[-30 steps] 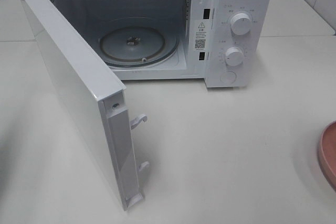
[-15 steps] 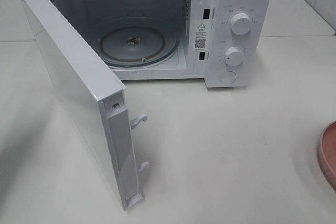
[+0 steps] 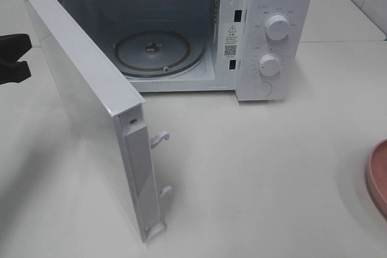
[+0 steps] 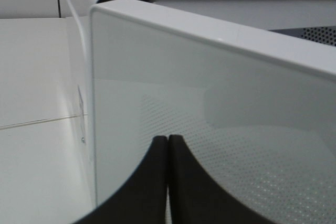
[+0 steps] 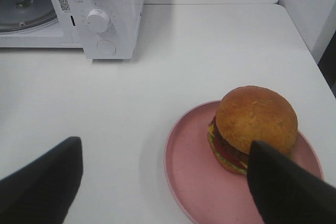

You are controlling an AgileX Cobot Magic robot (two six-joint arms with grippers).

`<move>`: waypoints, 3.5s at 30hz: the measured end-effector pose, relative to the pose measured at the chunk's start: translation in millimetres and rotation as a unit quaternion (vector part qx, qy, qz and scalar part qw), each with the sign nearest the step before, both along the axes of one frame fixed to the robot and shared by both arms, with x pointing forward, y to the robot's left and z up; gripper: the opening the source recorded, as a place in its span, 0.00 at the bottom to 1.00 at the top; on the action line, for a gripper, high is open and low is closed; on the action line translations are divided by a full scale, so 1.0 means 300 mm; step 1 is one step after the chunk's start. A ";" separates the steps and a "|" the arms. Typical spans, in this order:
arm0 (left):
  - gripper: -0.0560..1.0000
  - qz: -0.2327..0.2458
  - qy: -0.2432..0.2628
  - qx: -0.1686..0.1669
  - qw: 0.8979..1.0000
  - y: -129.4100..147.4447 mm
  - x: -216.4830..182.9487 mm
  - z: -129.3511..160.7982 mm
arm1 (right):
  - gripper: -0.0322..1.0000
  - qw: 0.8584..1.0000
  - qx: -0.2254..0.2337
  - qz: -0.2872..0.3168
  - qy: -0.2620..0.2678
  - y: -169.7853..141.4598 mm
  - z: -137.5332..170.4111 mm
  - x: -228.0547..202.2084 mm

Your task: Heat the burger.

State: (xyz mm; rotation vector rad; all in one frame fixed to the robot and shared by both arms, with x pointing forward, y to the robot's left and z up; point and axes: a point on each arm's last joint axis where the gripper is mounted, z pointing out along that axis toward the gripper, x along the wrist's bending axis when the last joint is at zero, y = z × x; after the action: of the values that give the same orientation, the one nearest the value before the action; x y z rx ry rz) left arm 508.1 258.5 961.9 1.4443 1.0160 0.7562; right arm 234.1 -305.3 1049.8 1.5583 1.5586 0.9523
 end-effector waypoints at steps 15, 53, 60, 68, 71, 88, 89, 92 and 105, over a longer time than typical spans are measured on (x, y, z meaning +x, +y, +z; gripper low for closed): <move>0.05 -0.057 0.001 0.001 0.998 -0.117 0.077 -0.018 | 0.76 1.000 0.000 0.000 0.000 0.000 0.000 0.000; 0.05 -0.103 0.037 -0.024 0.994 -0.422 0.129 -0.039 | 0.76 1.000 0.000 0.000 0.000 0.000 0.000 0.000; 0.05 -0.107 0.038 -0.029 0.993 -0.508 0.170 -0.040 | 0.76 1.000 0.000 0.000 0.000 0.000 0.000 0.000; 0.05 -0.117 0.035 -0.026 0.992 -0.577 0.204 -0.031 | 0.76 1.000 0.000 0.000 0.000 0.000 0.000 0.000; 0.05 -0.126 0.030 -0.018 0.991 -0.599 0.215 -0.025 | 0.76 1.000 0.000 0.000 0.000 0.000 0.000 0.000; 0.05 -0.151 0.017 0.007 0.988 -0.750 0.251 -0.013 | 0.76 1.000 0.000 0.000 0.000 0.000 0.000 0.000; 0.05 -0.140 0.018 0.006 0.990 -0.765 0.256 -0.014 | 0.76 1.000 0.000 0.000 0.000 0.000 0.000 0.000; 0.05 -0.123 0.021 0.005 0.992 -0.778 0.264 -0.017 | 0.76 1.000 0.000 0.000 0.000 0.000 0.000 0.000; 0.05 -0.091 0.063 0.024 0.994 -0.827 0.251 -0.024 | 0.76 1.000 0.000 0.000 0.000 0.000 0.000 0.000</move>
State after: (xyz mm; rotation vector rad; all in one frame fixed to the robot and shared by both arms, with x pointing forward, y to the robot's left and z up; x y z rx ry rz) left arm 583.2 10.4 954.7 1.6180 0.9503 0.5664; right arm 234.1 -305.3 1049.8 1.5583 1.5586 0.9523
